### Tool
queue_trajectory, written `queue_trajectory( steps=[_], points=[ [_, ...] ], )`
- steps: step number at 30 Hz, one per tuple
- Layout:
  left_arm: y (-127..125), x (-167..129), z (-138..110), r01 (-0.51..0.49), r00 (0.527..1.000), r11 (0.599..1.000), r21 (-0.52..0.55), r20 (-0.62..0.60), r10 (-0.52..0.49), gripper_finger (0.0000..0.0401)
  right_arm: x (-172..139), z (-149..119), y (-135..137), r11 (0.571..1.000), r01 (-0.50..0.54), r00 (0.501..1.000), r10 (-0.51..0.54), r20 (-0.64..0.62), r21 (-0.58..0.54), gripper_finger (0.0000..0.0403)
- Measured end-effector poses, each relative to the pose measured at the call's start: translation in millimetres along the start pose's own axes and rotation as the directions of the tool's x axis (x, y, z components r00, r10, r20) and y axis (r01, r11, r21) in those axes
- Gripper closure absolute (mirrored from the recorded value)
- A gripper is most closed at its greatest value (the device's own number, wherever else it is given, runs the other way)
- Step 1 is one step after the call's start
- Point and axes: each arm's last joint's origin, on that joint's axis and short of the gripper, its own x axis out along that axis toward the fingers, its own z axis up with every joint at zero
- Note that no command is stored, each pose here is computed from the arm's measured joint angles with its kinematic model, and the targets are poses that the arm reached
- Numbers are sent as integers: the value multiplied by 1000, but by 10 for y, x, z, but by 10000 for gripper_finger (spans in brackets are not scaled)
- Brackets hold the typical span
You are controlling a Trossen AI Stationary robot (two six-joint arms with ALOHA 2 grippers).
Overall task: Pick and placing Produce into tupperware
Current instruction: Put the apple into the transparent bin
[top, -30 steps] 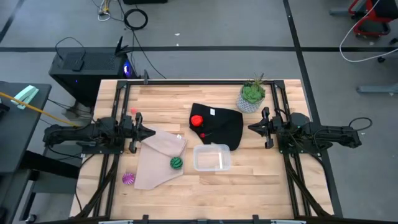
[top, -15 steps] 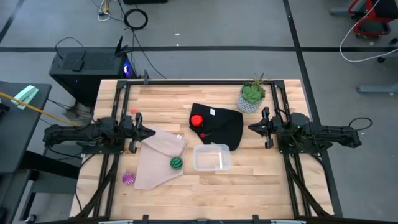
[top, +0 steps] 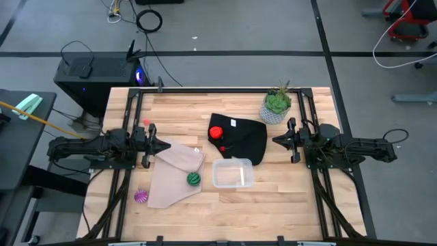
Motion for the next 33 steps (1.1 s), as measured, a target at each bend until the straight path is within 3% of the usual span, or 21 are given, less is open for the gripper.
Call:
queue_trajectory(
  steps=[33],
  points=[
    [0,0,0,0,1000,1000,0,0,0,373,0,0,0,1000,0,1000,0,0,0,376]
  ],
)
